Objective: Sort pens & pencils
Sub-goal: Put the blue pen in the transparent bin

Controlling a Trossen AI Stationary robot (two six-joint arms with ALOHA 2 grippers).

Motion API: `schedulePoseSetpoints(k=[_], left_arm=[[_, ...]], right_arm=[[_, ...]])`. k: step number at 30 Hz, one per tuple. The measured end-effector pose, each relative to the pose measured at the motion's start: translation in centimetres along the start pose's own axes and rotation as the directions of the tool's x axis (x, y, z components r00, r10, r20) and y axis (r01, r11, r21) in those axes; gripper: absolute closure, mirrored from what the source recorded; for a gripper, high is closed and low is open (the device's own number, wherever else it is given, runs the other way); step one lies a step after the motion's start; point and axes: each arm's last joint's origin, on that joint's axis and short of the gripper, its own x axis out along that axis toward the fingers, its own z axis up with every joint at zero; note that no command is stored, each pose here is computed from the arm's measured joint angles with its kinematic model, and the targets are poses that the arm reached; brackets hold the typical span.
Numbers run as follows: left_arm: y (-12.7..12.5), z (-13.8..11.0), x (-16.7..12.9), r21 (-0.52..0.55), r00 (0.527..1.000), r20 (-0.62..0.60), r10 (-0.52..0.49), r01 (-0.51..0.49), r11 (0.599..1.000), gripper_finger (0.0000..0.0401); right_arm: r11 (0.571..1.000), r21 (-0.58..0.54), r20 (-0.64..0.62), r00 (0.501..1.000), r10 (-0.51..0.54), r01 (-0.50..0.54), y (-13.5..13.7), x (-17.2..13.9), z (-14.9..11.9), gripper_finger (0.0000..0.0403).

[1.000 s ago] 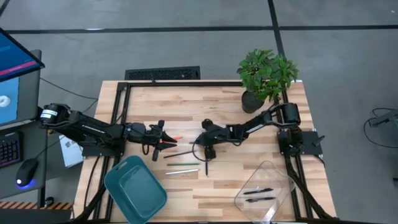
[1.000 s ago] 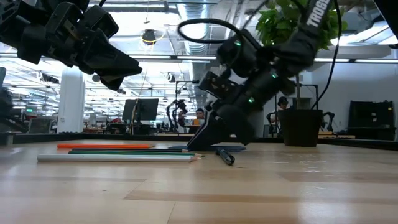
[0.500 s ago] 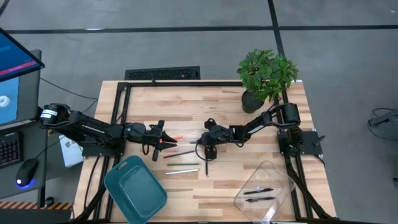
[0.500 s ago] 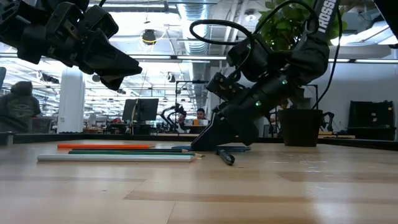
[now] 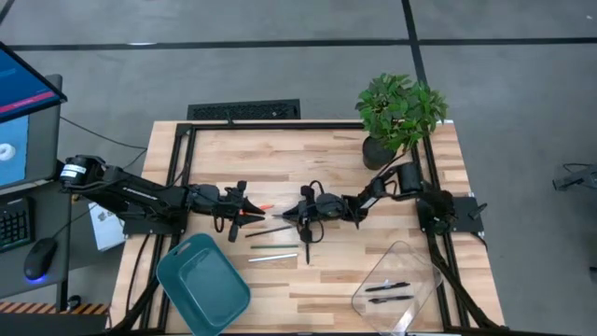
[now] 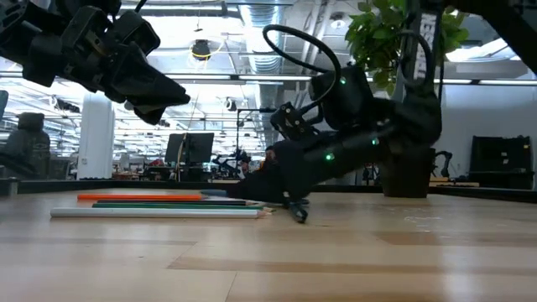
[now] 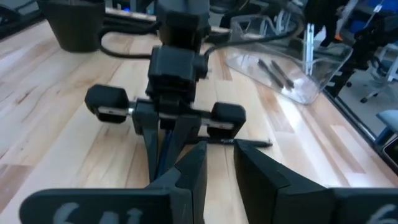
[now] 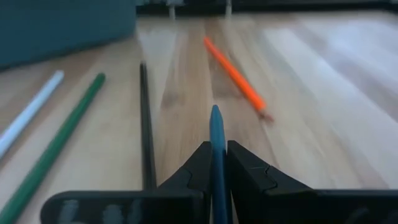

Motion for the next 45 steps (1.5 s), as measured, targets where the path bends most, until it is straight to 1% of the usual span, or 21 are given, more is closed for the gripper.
schedulePoseSetpoints(k=[6,10,14,16,31,40,45], left_arm=[[0.0,0.0,0.0,0.001,1.000,-0.004,0.002,-0.002,1.000,0.0330],[0.0,0.0,0.0,0.002,1.000,-0.003,0.002,-0.002,1.000,0.0330],[0.0,0.0,0.0,0.001,1.000,-0.002,0.009,-0.009,1.000,0.0330],[0.1,0.0,0.0,0.001,1.000,-0.001,0.015,-0.015,1.000,0.0330],[0.1,0.0,0.0,-0.004,1.000,0.000,0.022,-0.022,1.000,0.0330],[0.1,0.0,0.0,-0.004,1.000,0.000,0.022,-0.022,1.000,0.0330],[0.1,0.0,0.0,-0.005,1.000,0.000,0.022,-0.022,1.000,0.0330]], right_arm=[[1.000,0.005,-0.001,1.000,-0.026,0.026,-0.1,-0.1,0.2,0.0337],[1.000,-0.002,-0.054,0.998,-0.025,0.025,-0.1,-0.4,0.7,0.0334],[0.999,0.001,-0.123,0.992,-0.040,0.041,-0.1,-0.8,1.2,0.0324],[0.999,-0.002,-0.137,0.990,-0.042,0.042,-0.1,-0.9,1.3,0.0319],[0.999,0.000,-0.149,0.988,-0.038,0.038,0.3,-0.9,1.2,0.0316],[0.999,0.006,-0.153,0.988,-0.036,0.038,0.5,-0.9,1.2,0.0352],[0.999,0.007,-0.153,0.988,-0.034,0.036,0.5,-0.9,1.2,0.0344]])
